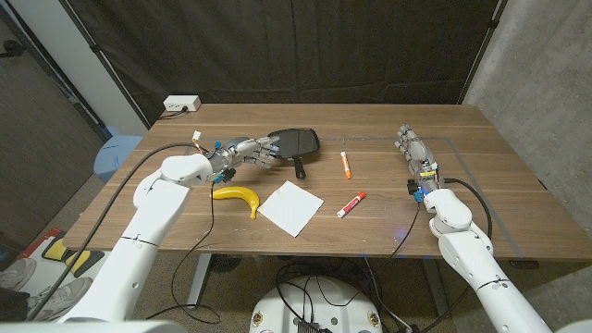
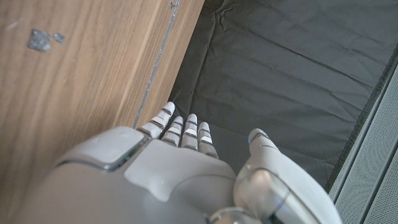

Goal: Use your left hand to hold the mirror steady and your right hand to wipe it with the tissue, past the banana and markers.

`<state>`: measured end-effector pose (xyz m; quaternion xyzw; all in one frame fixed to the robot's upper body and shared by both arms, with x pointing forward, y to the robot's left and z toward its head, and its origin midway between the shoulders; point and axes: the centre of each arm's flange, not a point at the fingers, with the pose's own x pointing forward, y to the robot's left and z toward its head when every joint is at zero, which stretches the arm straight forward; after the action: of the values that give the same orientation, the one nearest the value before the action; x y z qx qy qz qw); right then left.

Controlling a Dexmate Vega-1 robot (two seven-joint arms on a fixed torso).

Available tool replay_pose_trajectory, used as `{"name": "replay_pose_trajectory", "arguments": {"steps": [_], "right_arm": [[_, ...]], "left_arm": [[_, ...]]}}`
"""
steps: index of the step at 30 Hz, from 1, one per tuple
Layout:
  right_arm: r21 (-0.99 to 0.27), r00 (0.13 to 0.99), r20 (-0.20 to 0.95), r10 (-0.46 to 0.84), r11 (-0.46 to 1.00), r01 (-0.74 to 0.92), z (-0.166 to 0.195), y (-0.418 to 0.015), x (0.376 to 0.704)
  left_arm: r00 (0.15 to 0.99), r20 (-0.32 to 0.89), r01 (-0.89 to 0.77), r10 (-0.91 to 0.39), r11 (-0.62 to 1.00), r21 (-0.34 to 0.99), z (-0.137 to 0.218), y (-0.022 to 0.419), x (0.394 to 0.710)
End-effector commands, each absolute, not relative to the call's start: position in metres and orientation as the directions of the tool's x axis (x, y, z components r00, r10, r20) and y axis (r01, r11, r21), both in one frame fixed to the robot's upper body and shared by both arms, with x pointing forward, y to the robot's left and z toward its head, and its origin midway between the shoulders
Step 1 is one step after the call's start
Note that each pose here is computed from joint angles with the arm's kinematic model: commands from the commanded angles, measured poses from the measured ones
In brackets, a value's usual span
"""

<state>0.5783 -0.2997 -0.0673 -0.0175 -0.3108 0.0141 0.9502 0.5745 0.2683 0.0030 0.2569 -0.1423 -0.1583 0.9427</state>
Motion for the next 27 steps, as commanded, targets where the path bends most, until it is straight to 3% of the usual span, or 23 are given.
{"name": "replay_pose_trajectory", "arguments": {"steps": [1,15,27], "right_arm": [[-0.03,0.799,0.6,0.027,0.999,-0.012,-0.067,-0.302,0.58],[-0.012,0.789,0.614,0.018,1.0,-0.014,-0.069,-0.304,0.583],[-0.008,0.784,0.621,0.012,1.0,-0.01,-0.071,-0.305,0.582]], "left_arm": [[0.921,0.119,0.243,-0.372,0.784,0.571,0.009,0.262,0.581],[0.917,0.0,0.299,-0.399,0.687,0.662,0.018,0.245,0.592],[0.877,-0.066,0.429,-0.477,0.713,0.554,-0.001,0.227,0.607]]}}
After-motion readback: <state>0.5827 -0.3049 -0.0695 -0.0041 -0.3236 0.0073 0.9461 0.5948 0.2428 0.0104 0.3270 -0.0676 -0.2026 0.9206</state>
